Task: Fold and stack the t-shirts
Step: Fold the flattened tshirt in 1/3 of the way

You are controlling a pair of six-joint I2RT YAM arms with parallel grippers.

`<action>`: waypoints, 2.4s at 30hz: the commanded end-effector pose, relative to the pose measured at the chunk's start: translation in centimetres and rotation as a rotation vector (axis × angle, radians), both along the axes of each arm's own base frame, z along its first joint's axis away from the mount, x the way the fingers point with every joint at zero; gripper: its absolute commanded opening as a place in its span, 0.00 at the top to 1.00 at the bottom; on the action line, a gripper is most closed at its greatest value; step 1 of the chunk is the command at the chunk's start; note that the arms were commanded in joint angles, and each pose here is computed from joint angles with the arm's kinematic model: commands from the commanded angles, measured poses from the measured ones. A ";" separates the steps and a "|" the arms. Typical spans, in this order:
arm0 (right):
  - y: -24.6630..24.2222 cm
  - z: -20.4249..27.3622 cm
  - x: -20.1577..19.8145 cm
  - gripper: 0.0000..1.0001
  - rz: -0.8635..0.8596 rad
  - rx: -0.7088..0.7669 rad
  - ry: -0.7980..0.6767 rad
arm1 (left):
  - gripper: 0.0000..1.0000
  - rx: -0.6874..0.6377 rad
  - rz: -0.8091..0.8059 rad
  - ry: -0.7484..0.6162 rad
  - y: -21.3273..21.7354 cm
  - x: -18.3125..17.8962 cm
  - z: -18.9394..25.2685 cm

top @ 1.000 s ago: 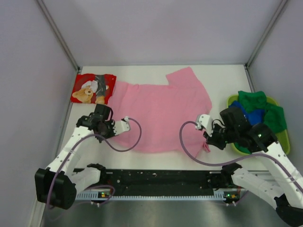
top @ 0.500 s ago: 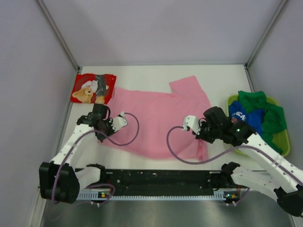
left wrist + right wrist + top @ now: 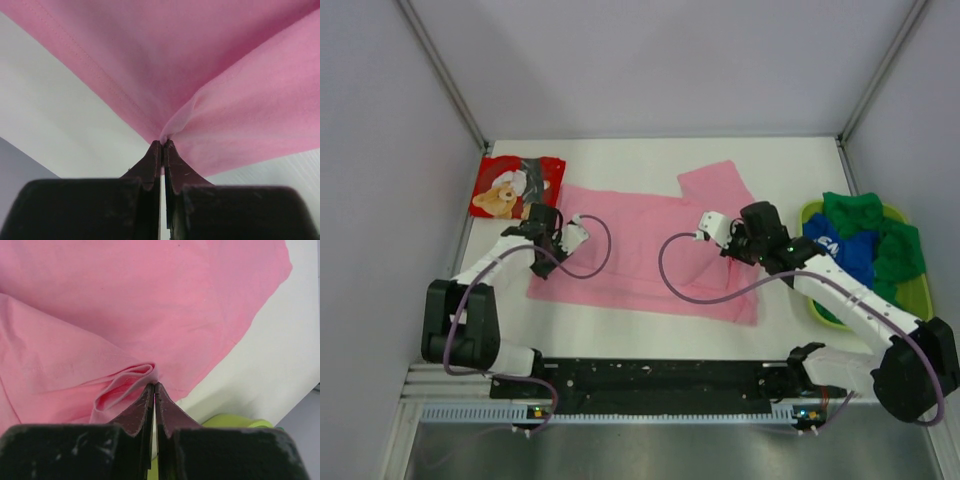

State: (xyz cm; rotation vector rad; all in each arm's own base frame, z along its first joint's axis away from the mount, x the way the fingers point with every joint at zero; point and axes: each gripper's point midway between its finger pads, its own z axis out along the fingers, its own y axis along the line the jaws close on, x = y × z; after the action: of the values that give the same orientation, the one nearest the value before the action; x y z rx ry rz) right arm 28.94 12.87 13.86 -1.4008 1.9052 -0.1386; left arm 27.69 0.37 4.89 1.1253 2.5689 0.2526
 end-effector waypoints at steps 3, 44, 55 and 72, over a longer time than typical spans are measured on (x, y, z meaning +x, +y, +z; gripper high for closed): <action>0.4 1.3 3.5 1.00 -0.009 0.036 -0.111 | 1.00 0.033 0.103 -0.103 1.1 3.4 1.3; -1.8 3.0 -3.0 0.49 -1.066 0.759 0.388 | 0.52 -0.129 -0.277 -0.133 -2.1 -0.3 5.9; 1.1 -5.5 -11.6 0.59 -1.152 0.739 0.719 | 0.46 -0.086 -0.421 -0.013 -1.8 -2.0 -0.6; -0.2 -9.0 -8.9 1.00 -1.258 0.797 0.591 | 1.00 -0.035 -0.323 -0.038 -0.6 -0.3 -2.8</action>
State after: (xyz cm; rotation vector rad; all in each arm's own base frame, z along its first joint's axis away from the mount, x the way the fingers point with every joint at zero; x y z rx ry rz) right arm 18.38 13.18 4.44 0.3615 2.6838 0.4625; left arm 26.39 -0.50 1.93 1.5360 2.3125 0.0946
